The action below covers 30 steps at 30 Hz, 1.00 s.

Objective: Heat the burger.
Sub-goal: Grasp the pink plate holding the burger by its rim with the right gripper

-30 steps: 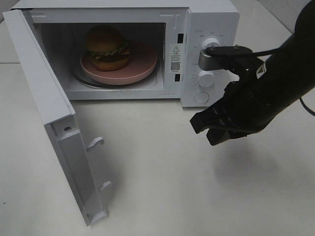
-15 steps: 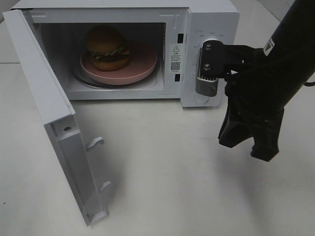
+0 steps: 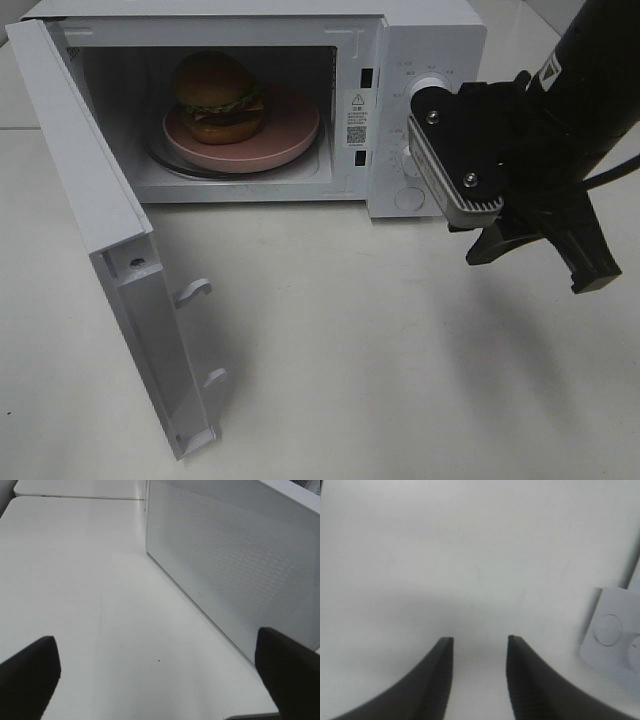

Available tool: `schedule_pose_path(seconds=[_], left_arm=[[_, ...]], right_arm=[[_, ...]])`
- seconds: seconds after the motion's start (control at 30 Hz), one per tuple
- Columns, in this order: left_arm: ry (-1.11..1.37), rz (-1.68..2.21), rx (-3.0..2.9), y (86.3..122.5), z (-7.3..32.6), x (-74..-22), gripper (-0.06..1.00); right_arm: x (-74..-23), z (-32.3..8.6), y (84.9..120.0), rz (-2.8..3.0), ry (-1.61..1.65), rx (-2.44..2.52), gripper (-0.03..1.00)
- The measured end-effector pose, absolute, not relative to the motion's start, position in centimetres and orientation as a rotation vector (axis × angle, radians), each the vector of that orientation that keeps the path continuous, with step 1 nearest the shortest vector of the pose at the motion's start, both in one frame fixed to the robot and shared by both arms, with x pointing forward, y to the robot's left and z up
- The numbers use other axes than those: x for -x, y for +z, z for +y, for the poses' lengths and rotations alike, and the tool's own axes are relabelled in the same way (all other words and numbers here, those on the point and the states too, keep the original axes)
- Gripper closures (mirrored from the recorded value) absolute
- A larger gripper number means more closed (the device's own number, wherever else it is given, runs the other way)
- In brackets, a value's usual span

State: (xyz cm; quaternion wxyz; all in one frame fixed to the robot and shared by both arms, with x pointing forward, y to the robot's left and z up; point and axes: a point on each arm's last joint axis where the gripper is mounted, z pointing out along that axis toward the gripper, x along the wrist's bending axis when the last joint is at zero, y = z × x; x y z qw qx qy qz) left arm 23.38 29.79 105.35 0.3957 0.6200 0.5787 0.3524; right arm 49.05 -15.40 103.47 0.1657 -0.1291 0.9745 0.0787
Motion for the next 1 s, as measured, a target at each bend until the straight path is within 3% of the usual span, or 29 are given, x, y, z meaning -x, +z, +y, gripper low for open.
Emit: schedule_pose_path(seconds=[0.03, 0.1, 0.17, 0.33, 1.0], left_arm=[[0.893, 1.467, -1.571, 105.4, 29.8, -23.4, -0.03], [0.893, 1.467, -1.571, 105.4, 29.8, -23.4, -0.03], [0.893, 1.467, -1.571, 105.4, 29.8, -23.4, -0.03], [0.893, 1.467, -1.571, 105.4, 29.8, -23.4, -0.03], [0.893, 1.467, -1.571, 105.4, 29.8, -23.4, -0.03]], right_arm=[[-49.2, -15.2, 103.5, 2.734, 0.183, 0.416, 0.50], [-49.2, -15.1, 103.6, 2.711, 0.165, 0.434, 0.45], [-49.4, -14.6, 103.8, 2.648, 0.139, 0.456, 0.33], [-50.0, -13.4, 104.5, 2.598, 0.159, 0.418, 0.19], [-54.8, -7.3, 104.2, 2.501, 0.244, 0.372, 0.13]])
